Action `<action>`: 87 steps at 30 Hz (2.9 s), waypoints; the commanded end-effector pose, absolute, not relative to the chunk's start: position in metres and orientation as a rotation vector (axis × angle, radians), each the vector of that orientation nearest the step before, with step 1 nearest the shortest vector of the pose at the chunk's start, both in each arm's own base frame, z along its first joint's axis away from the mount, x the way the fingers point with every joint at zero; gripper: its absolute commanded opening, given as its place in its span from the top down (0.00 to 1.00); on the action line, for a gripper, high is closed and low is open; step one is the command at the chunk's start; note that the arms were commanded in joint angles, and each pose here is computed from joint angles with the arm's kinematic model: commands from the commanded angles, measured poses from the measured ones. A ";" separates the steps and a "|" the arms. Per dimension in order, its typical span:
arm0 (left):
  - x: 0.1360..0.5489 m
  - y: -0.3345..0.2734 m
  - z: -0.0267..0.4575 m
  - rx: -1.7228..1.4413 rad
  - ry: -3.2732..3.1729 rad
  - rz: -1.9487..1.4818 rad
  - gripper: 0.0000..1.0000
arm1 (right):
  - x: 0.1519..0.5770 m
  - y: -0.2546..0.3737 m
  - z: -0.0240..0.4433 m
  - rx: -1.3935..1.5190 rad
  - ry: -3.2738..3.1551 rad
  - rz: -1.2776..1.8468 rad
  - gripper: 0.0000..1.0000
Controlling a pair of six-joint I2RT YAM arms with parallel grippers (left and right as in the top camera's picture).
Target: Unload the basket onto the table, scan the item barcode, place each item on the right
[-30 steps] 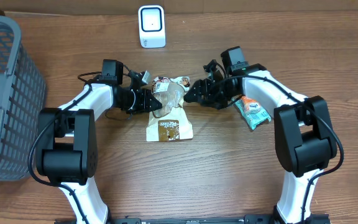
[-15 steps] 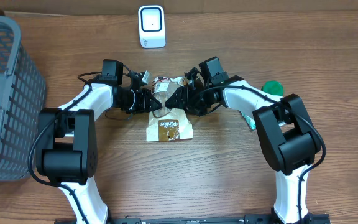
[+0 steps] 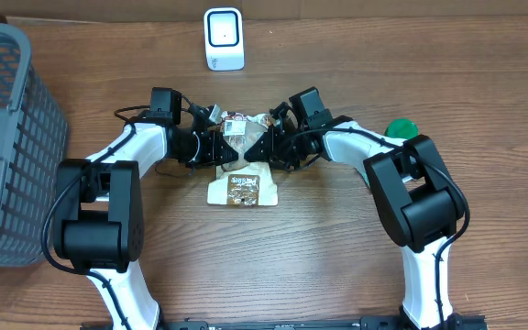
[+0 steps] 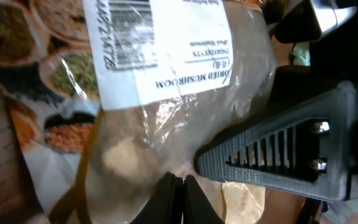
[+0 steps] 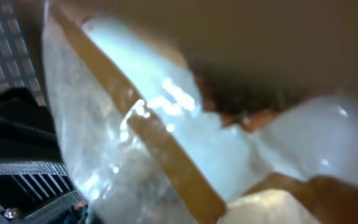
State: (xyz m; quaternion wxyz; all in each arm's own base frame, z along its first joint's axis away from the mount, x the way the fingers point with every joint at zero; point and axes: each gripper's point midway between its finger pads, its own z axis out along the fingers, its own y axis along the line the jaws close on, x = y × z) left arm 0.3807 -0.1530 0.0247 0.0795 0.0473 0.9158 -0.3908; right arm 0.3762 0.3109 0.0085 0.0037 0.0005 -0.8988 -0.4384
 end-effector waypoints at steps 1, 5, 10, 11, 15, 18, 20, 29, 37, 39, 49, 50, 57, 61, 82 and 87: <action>0.379 -0.157 0.022 0.132 2.745 -1.216 0.96 | 0.366 0.310 -0.011 -0.022 -2.809 -1.306 0.79; 0.391 -0.150 0.049 0.126 2.702 -1.220 0.96 | 0.363 0.309 -0.012 -0.020 -2.800 -1.296 0.84; 0.404 -0.111 0.122 0.128 2.639 -1.068 0.96 | 0.359 0.309 -0.004 0.083 -2.767 -1.359 0.95; 0.405 -0.099 0.134 0.106 2.640 -1.012 0.96 | 0.360 0.307 -0.001 0.085 -2.769 -1.361 0.95; 0.403 -0.049 0.171 -0.015 2.640 -0.801 0.96 | 0.365 0.298 0.023 0.152 -2.806 -1.394 0.96; 0.398 -0.014 0.183 -0.108 2.631 -0.674 0.95 | 0.368 0.290 0.058 0.257 -2.855 -1.439 0.96; 0.395 0.005 0.183 -0.166 2.634 -0.625 0.92 | 0.361 0.283 0.097 0.395 -2.893 -1.479 0.96; 0.387 0.049 0.164 -0.270 2.723 -0.310 0.82 | 0.325 0.258 0.218 0.646 -3.010 -1.601 0.96; 0.380 0.070 0.159 -0.308 2.758 -0.171 0.76 | 0.303 0.231 0.267 0.651 -3.116 -1.624 0.96; 0.378 0.073 0.159 -0.324 2.756 -0.173 0.69 | 0.301 0.227 0.267 0.631 -3.124 -1.608 0.96; 0.375 0.088 0.159 -0.380 2.747 -0.166 0.00 | 0.299 0.226 0.265 0.617 -3.116 -1.596 0.96; 0.375 0.088 0.159 -0.379 2.747 -0.167 0.00 | 0.299 0.226 0.265 0.617 -3.117 -1.596 0.96; 0.376 0.087 0.160 -0.377 2.746 -0.167 0.01 | 0.299 0.226 0.264 0.616 -3.116 -1.595 0.96; 0.377 0.087 0.160 -0.382 2.740 -0.167 0.00 | 0.298 0.226 0.264 0.610 -3.114 -1.590 0.96; 0.377 0.086 0.160 -0.377 2.741 -0.168 0.00 | 0.377 0.182 0.336 0.458 -3.703 -1.071 0.96; 0.378 0.086 0.160 -0.376 2.741 -0.169 0.01 | 0.451 0.170 0.352 0.435 -4.057 -0.416 0.96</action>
